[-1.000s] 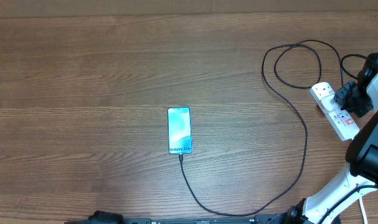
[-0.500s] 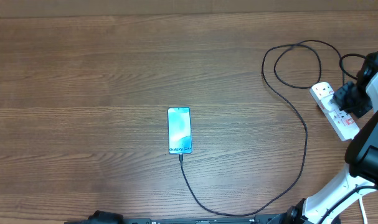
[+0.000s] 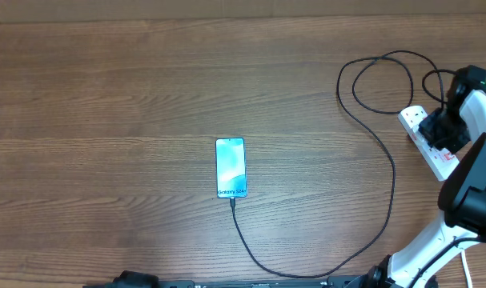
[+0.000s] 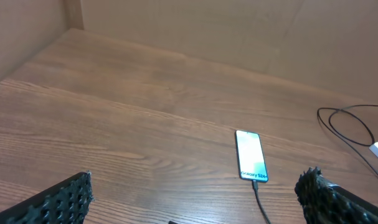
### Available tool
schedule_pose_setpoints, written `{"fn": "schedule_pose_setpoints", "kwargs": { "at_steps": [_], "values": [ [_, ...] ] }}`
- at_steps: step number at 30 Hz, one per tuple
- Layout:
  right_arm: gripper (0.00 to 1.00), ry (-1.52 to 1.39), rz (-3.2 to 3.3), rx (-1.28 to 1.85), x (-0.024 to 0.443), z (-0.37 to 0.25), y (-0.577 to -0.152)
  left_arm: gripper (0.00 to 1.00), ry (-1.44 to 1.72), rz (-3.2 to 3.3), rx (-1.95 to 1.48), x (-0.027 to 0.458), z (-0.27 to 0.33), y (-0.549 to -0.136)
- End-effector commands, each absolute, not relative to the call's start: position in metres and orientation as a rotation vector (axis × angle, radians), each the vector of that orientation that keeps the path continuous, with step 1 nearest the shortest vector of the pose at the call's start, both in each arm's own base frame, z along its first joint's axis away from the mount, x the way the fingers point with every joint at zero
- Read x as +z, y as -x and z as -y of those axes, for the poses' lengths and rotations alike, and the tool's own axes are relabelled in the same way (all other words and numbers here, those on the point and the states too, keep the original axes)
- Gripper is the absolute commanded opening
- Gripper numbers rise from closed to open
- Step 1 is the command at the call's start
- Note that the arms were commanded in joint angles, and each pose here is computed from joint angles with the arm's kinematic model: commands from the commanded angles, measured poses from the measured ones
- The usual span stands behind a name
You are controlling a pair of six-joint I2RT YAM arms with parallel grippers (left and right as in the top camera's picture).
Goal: Plug charger to phone and switch on socket
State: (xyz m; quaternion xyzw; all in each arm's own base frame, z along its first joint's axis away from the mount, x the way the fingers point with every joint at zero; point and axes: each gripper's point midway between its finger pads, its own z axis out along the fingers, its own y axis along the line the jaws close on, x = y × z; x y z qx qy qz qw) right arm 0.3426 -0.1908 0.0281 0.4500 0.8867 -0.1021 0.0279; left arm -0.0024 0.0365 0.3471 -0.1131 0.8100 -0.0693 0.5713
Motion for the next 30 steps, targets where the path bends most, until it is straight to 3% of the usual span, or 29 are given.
{"fn": "schedule_pose_setpoints", "kwargs": {
  "at_steps": [1,8,19,25,30],
  "values": [
    [0.04,-1.505,-2.683,-0.390,0.029,0.188,-0.331,1.00,0.284,-1.887,-0.154,0.346,-0.039,0.006],
    [0.04,-1.625,-2.465,-0.516,0.079,0.207,-0.318,1.00,0.284,-1.887,-0.154,0.346,-0.039,0.006],
    [0.04,-1.474,-2.242,-0.310,0.182,0.182,-0.329,1.00,0.387,-1.861,-0.081,0.346,-0.038,0.011],
    [0.04,-1.332,-2.045,-0.101,0.264,0.158,-0.326,1.00,0.438,-1.814,-0.049,0.344,-0.038,0.021],
    [0.04,-1.121,-1.776,0.128,0.361,0.133,-0.320,1.00,0.430,-1.717,-0.073,0.337,-0.038,0.044]
  ]
}}
